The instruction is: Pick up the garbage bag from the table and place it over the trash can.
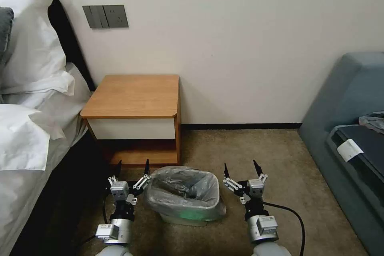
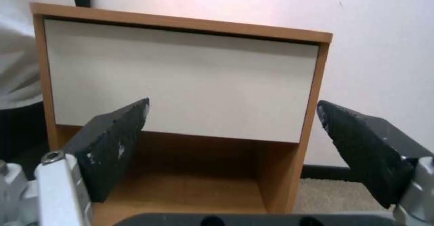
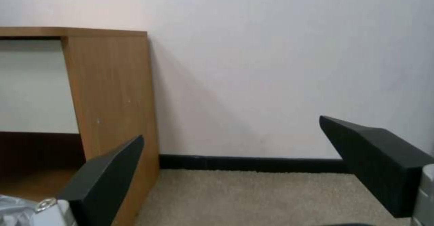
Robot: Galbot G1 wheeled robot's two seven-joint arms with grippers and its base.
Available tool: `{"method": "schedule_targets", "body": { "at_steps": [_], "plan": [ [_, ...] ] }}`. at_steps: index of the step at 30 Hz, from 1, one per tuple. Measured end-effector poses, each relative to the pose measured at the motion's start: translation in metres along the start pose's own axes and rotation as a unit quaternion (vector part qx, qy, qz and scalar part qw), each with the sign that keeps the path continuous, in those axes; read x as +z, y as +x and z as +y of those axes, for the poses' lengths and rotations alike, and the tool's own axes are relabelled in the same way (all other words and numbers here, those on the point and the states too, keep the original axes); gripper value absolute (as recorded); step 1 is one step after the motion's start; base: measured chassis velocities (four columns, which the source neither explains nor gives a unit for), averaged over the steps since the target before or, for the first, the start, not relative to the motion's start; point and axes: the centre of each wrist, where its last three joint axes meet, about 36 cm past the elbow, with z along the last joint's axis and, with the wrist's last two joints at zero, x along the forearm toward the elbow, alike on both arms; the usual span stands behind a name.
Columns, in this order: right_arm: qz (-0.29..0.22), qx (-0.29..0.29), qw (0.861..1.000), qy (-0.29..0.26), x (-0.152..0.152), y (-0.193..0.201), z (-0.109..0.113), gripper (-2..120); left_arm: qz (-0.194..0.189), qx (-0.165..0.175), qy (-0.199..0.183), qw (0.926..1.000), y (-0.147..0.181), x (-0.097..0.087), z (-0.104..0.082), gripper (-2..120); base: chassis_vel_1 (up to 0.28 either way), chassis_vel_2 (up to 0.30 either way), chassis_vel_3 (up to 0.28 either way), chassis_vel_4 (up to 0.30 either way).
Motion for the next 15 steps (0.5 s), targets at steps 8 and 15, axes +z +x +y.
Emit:
{"method": "schedule_targets", "body": {
  "at_steps": [8, 15],
  "plan": [
    [0.0, -0.001, 1.0, -0.001, -0.0001, -0.0003, -0.0002, 100, 0.002, -0.001, 0.0, 1.0, 0.0001, -0.0003, 0.0, 97, 0.0, 0.0, 0.0, 0.0],
    [0.0, -0.001, 1.0, -0.002, -0.0006, -0.0006, -0.0001, 100, 0.003, -0.001, 0.001, 1.0, 0.0, -0.0006, -0.0001, 97, 0.0, 0.0, 0.0, 0.0]
  ]
}}
